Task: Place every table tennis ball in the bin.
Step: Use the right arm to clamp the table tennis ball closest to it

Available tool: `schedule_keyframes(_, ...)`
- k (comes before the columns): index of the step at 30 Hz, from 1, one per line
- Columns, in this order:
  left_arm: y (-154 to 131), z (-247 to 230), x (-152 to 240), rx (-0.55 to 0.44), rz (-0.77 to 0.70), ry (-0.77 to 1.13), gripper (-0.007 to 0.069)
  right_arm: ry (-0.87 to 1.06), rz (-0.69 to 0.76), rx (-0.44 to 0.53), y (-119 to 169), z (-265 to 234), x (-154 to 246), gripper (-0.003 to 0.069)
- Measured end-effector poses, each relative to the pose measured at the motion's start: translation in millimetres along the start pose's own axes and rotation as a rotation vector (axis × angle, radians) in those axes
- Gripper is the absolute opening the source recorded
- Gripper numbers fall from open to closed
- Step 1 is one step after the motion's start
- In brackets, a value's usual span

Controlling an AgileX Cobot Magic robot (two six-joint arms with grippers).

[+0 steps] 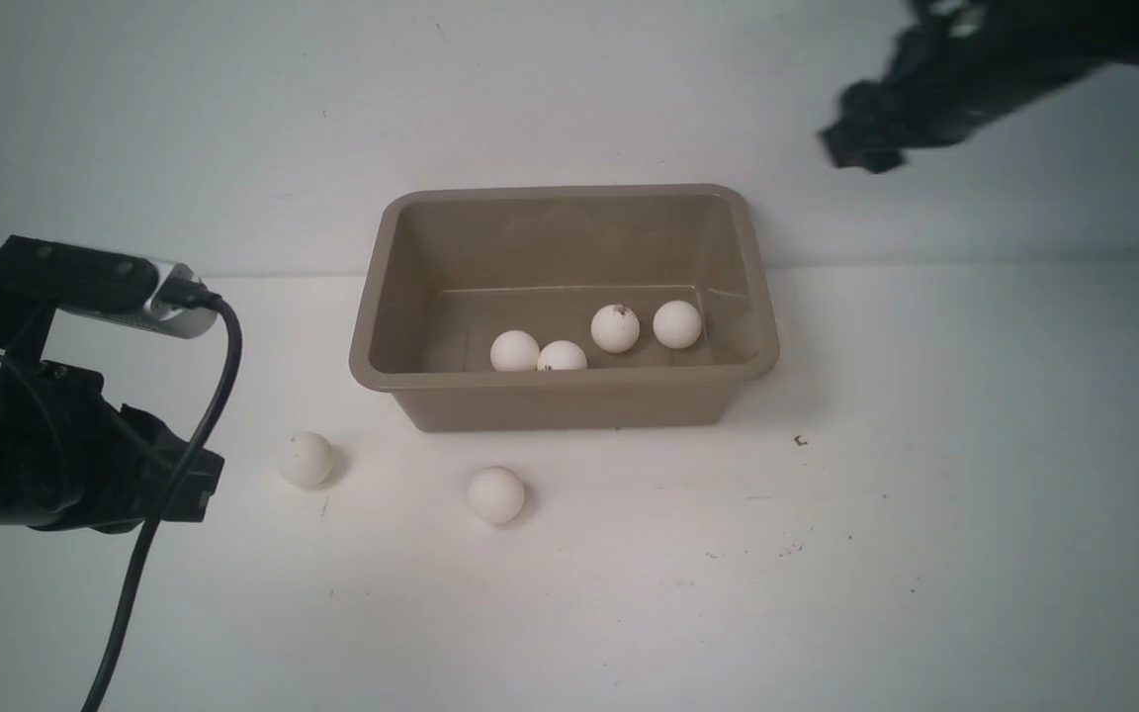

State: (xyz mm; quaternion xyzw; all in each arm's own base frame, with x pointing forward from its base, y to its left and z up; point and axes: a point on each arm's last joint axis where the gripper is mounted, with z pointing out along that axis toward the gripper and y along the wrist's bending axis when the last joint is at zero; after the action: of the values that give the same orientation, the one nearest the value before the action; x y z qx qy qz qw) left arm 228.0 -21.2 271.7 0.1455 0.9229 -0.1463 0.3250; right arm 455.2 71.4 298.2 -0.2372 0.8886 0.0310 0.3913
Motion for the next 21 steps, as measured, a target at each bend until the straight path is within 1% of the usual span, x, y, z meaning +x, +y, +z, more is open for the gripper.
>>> schedule_keyframes(1,0,0,0,0.000,0.000,0.000,0.0031,-0.005,0.021,-0.042,-11,4,15,0.0388)
schedule_keyframes(2,0,0,0,0.000,0.000,0.000,0.0031,-0.009,0.026,-0.061,-22,5,25,0.0388)
schedule_keyframes(3,0,0,0,0.001,0.000,0.001,0.0031,-0.013,0.017,-0.104,-29,10,39,0.0388)
schedule_keyframes(4,0,0,0,0.001,0.000,0.001,0.0031,-0.015,0.022,-0.107,-33,10,42,0.0388)
schedule_keyframes(6,0,0,0,0.003,0.000,0.003,0.0031,-0.050,0.001,-0.177,-48,17,67,0.0388)
schedule_keyframes(8,0,0,0,0.004,0.000,0.004,0.0031,-0.087,0.004,-0.228,-55,24,82,0.0388)
schedule_keyframes(12,0,0,0,0.004,-0.001,0.004,0.0031,-0.137,-0.056,-0.274,-56,36,91,0.0388)
schedule_keyframes(18,0,0,0,0.005,-0.001,0.004,0.0031,-0.137,-0.165,-0.328,-38,59,96,0.0388)
schedule_keyframes(19,0,0,0,0.005,-0.001,0.004,0.0031,-0.132,-0.210,-0.348,-30,67,98,0.0388)
schedule_keyframes(21,0,0,0,0.005,-0.001,0.004,0.0031,-0.127,-0.250,-0.368,-22,75,100,0.0388)
